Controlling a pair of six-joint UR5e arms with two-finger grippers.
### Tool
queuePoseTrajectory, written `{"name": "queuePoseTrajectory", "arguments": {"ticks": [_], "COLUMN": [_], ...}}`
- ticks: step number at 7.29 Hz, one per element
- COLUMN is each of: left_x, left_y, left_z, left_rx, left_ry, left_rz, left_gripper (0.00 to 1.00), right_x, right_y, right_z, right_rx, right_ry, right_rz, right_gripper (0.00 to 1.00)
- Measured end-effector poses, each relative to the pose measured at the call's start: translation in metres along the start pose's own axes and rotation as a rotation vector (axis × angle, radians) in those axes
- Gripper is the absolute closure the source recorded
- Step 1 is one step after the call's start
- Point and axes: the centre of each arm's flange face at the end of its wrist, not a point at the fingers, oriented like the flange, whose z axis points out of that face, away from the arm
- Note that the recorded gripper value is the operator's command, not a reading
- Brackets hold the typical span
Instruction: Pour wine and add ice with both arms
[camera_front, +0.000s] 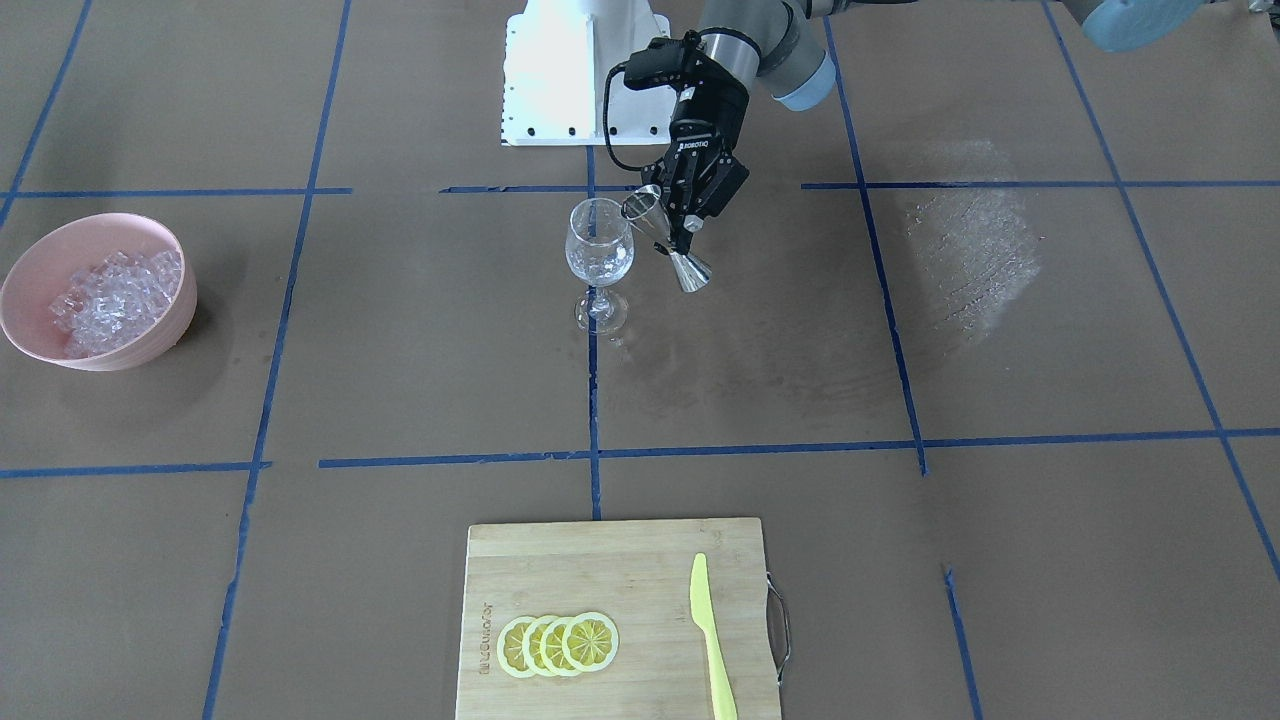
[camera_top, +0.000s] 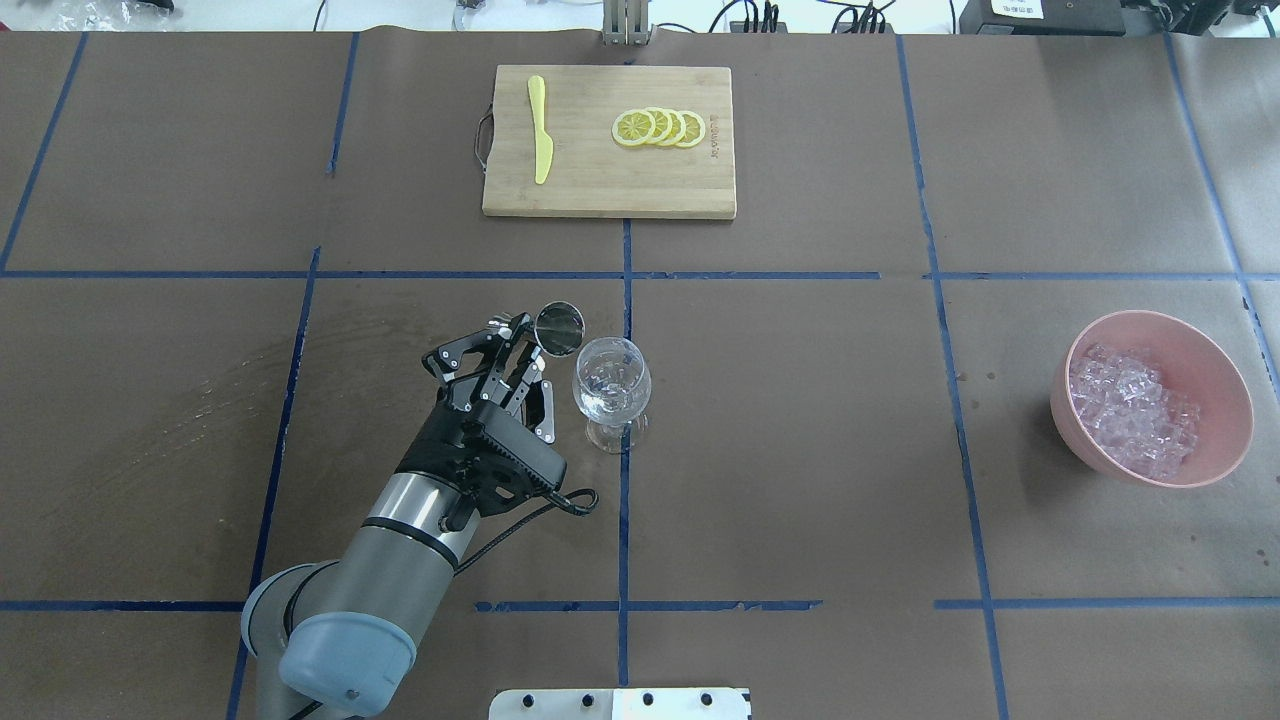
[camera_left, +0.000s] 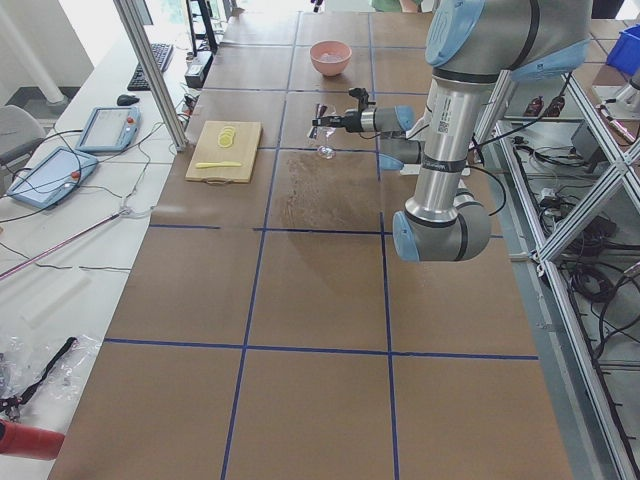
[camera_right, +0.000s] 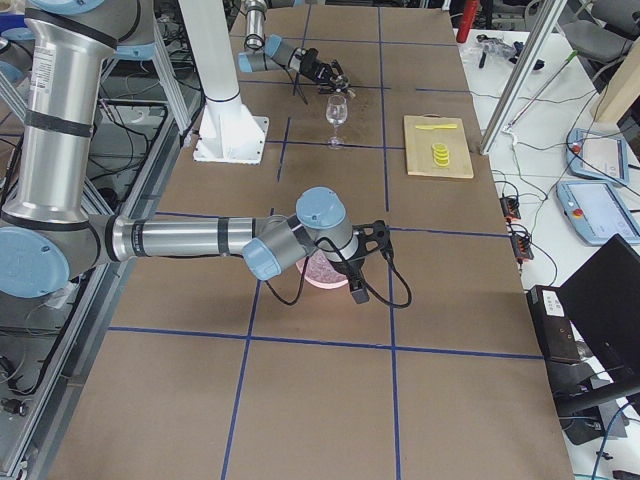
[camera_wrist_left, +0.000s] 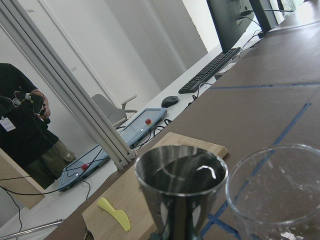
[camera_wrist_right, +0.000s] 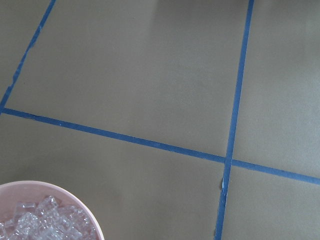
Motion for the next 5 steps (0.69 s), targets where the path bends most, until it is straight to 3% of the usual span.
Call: {"name": "queuePoseTrajectory", "arguments": {"ticks": [5], "left_x": [0.003], "left_y": [-0.022], "left_z": [-0.003], "left_rx": [-0.009], "left_ry": [-0.109], "left_rz": [0.341], "left_gripper": [1.0], "right_x": [0.005], "right_y": [0.004], "right_z": [0.004], "right_rx": [-0.012], "right_ry": [0.005], "right_rz": [0.036], "right_gripper": [0.0]}}
